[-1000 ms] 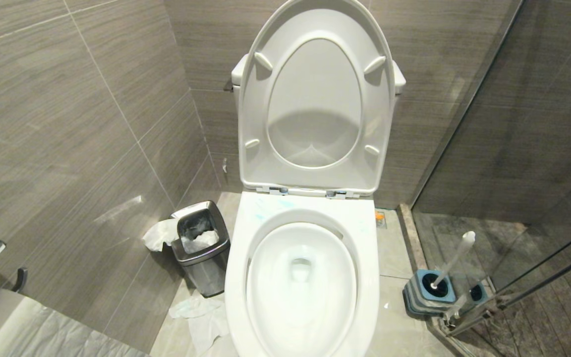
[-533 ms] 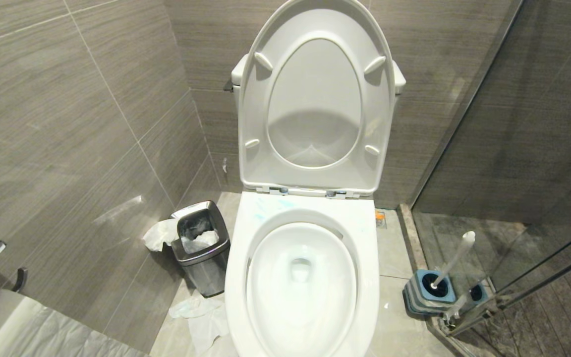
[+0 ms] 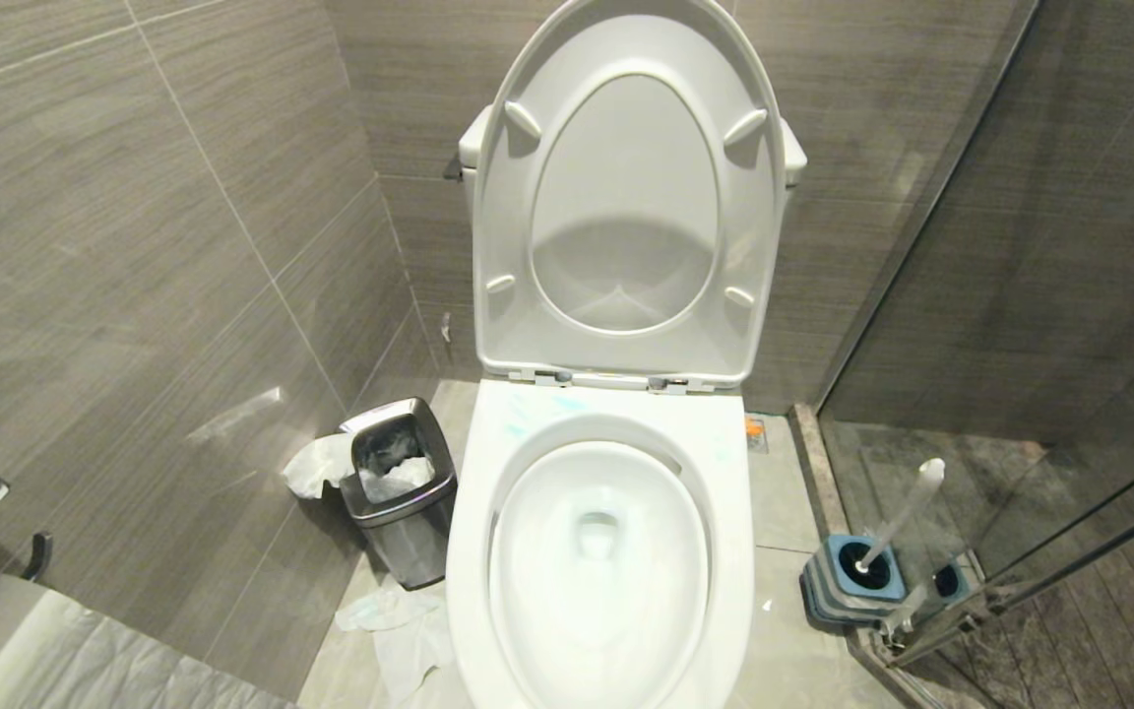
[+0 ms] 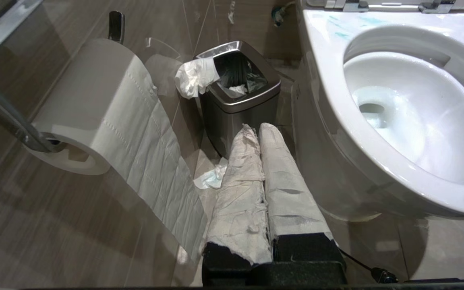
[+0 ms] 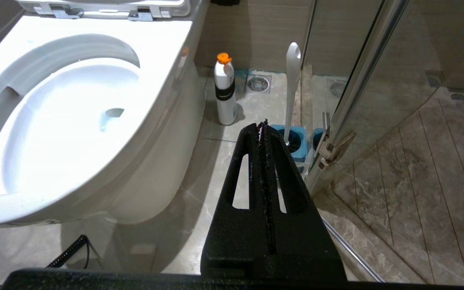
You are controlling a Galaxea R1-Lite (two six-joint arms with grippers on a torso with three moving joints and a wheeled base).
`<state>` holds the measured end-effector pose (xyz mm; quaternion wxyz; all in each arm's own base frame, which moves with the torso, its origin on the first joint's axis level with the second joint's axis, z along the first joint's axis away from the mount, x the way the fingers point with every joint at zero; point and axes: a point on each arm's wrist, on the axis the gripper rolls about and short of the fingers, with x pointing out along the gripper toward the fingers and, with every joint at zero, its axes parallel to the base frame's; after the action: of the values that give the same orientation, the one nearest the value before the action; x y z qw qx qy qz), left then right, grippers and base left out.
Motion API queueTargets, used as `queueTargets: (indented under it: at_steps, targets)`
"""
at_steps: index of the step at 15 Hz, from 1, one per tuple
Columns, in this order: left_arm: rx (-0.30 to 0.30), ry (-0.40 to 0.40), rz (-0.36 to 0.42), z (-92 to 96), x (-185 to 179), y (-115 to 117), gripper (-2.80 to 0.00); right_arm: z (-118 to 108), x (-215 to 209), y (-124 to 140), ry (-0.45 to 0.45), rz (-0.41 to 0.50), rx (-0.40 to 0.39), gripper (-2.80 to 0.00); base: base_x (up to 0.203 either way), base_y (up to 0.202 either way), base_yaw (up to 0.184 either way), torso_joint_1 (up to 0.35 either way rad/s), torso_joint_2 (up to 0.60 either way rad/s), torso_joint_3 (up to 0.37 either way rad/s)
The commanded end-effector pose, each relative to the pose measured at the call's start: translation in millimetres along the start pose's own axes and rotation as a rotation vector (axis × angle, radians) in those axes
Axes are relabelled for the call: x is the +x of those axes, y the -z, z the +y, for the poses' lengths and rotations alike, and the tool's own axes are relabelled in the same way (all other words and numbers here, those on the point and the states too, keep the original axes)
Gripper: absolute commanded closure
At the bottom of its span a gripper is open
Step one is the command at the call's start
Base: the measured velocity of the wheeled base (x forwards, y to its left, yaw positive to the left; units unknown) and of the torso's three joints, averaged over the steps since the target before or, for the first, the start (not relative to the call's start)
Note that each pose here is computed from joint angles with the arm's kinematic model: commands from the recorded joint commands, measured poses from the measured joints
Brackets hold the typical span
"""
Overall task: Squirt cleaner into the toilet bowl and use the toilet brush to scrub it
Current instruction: Pour in the cleaning agent
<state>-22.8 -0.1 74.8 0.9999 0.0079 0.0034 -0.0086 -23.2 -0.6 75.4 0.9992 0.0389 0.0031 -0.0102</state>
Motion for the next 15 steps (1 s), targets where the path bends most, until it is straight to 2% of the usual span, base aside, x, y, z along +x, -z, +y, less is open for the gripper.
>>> queueTargets:
  at_steps: [1, 15]
  targets:
    - [0.000, 0.000, 0.002, 0.1, 0.1, 0.1, 0.00, 0.0, -0.1, -0.5, 0.000, -0.001, 0.000, 0.00, 0.000, 0.000, 0.000, 0.002, 0.00, -0.119]
    - [-0.014, -0.007, 0.002, 0.2, 0.1, 0.1, 0.00, 0.0, -0.1, -0.5, 0.001, -0.001, 0.000, 0.00, 0.000, 0.000, 0.000, 0.004, 0.00, -0.191]
